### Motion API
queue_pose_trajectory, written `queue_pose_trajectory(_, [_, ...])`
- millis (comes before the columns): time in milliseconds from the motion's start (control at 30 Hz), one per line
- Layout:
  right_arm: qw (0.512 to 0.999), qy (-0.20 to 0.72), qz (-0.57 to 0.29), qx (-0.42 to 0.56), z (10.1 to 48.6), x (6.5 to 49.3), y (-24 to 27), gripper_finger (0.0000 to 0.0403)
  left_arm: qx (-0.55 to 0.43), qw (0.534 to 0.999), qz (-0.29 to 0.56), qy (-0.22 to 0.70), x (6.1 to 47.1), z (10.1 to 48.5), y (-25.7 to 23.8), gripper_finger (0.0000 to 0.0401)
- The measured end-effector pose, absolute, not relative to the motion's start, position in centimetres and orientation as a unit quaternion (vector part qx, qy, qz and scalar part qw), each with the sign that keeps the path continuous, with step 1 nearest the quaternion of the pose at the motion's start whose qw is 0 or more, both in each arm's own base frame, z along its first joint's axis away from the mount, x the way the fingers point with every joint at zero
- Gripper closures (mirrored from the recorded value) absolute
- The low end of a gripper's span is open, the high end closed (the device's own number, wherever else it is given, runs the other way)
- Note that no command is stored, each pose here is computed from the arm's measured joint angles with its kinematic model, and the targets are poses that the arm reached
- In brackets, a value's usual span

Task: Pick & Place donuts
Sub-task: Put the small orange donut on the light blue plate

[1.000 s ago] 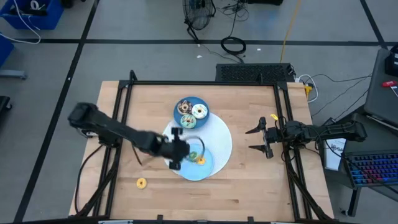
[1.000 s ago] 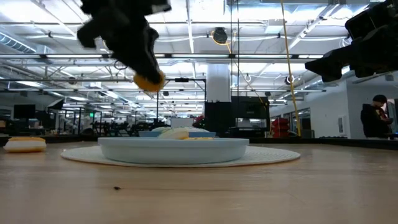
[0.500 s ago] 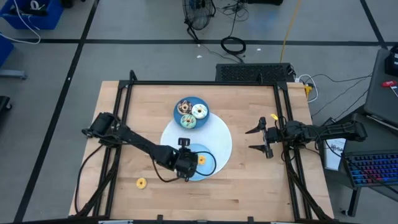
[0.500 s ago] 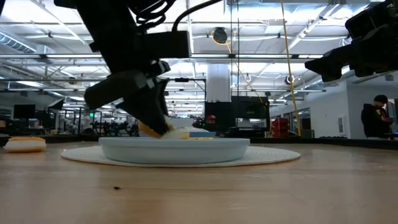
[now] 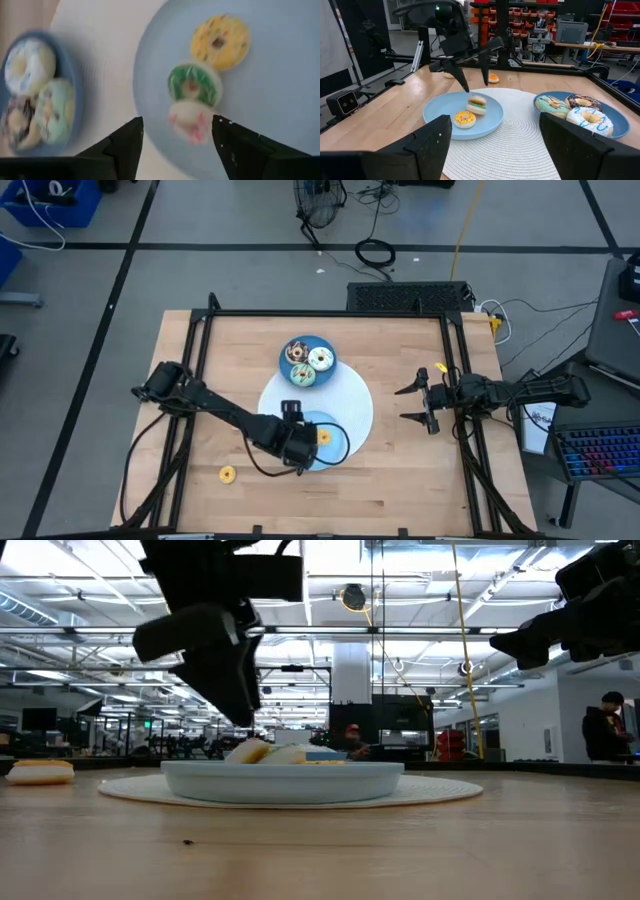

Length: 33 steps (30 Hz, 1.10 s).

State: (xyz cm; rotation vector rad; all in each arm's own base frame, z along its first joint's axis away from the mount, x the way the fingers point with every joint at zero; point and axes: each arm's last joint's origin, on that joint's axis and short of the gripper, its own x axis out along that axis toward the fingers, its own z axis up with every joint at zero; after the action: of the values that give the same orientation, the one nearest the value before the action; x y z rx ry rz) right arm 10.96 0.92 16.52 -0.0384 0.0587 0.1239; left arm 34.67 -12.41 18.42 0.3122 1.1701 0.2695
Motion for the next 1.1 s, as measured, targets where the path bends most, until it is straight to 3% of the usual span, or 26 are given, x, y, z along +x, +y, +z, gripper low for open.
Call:
queue_pose_trajectory(200, [0.997, 0.029, 0.062, -0.019, 16.5, 11.0, 0.9, 0.0115, 0.088, 0.779, 0.151, 0.602, 33.7, 19.4, -12.3, 0.0160])
queue_pose_trajectory(267, [0.997, 0.029, 0.062, -0.019, 16.5, 11.0, 0.9, 0.0114, 0.054, 0.758, 0.196, 0.620, 33.0, 19.7, -12.1, 0.0160])
queue_pose_trajectory(433, [0.997, 0.029, 0.062, -0.019, 16.5, 11.0, 0.9, 0.0115, -0.057, 0.658, 0.314, 0.682, 30.7, 19.8, -11.2, 0.0160])
queue_pose_trajectory(633, [0.997, 0.029, 0.062, -0.019, 16.5, 11.0, 0.9, 0.0115, -0.143, 0.558, 0.371, 0.728, 29.2, 19.2, -10.5, 0.0160])
queue_pose_trajectory(900, [0.997, 0.029, 0.062, -0.019, 16.5, 11.0, 0.9, 0.0115, -0.137, 0.525, 0.356, 0.760, 26.6, 17.4, -9.1, 0.0160])
queue_pose_trajectory(1100, [0.998, 0.027, 0.062, -0.019, 16.6, 11.0, 0.9, 0.0115, -0.226, 0.585, 0.329, 0.706, 23.2, 17.3, -7.2, 0.0160])
